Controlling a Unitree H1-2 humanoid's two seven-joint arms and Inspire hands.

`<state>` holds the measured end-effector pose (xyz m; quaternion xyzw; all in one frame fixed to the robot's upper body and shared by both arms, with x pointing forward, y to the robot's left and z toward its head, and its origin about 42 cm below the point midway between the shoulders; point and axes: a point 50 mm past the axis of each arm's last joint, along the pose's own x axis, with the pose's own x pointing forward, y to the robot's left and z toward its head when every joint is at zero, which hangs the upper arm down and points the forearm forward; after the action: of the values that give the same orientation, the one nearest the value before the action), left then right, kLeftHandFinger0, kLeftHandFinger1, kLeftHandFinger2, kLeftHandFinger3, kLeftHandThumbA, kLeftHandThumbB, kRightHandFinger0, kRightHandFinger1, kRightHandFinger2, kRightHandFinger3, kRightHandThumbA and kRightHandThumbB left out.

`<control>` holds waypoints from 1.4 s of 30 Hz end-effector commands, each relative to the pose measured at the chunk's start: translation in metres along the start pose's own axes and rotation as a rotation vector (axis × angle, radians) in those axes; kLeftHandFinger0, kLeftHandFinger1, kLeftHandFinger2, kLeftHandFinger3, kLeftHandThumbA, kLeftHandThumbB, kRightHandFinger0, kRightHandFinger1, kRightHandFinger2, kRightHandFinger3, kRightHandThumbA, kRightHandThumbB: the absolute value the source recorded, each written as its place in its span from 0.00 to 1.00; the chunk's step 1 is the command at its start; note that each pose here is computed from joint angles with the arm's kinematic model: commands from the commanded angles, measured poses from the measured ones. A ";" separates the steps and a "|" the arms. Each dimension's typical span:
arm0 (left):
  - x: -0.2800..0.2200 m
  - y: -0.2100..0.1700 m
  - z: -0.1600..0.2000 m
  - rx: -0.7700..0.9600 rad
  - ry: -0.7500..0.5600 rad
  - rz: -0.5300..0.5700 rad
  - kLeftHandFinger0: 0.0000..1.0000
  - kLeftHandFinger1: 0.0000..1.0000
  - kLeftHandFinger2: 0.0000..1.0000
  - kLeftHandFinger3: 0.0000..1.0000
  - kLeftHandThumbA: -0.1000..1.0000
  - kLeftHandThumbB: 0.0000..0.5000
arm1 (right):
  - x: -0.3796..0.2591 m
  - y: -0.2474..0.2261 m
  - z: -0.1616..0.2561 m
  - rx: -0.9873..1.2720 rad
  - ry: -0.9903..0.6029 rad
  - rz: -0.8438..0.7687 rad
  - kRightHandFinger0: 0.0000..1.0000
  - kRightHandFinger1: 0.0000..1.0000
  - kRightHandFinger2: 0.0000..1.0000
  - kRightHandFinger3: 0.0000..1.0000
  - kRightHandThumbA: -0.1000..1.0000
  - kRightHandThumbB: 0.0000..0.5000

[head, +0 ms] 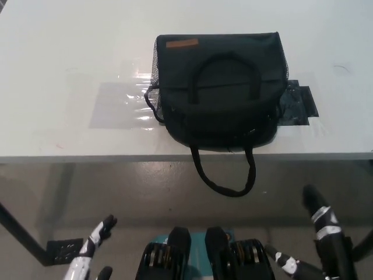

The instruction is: A soft travel bag is kept infront of the robot in the middle of the desk and the robot uses both its hands to press it to reduce its size

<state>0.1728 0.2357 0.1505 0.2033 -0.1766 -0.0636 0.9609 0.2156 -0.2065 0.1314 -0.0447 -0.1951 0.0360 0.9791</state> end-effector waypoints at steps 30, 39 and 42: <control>0.375 0.086 0.190 0.908 -0.440 -0.055 1.00 1.00 1.00 1.00 1.00 0.17 | 0.331 -0.012 0.188 -0.494 -0.426 0.042 1.00 1.00 1.00 1.00 1.00 0.23; 0.441 0.065 0.174 1.097 -0.291 -0.139 1.00 1.00 1.00 1.00 1.00 0.11 | 0.398 0.011 0.161 -0.607 -0.248 0.108 1.00 1.00 1.00 1.00 1.00 0.26; 0.451 0.053 0.167 1.142 -0.231 -0.180 1.00 1.00 1.00 1.00 1.00 0.14 | 0.409 0.022 0.154 -0.649 -0.189 0.141 1.00 1.00 1.00 1.00 1.00 0.23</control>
<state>0.5263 0.1463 0.4245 0.6550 -0.2586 -0.1073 0.7018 0.5211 -0.1513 0.3912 -0.3277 -0.2688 0.0590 0.9038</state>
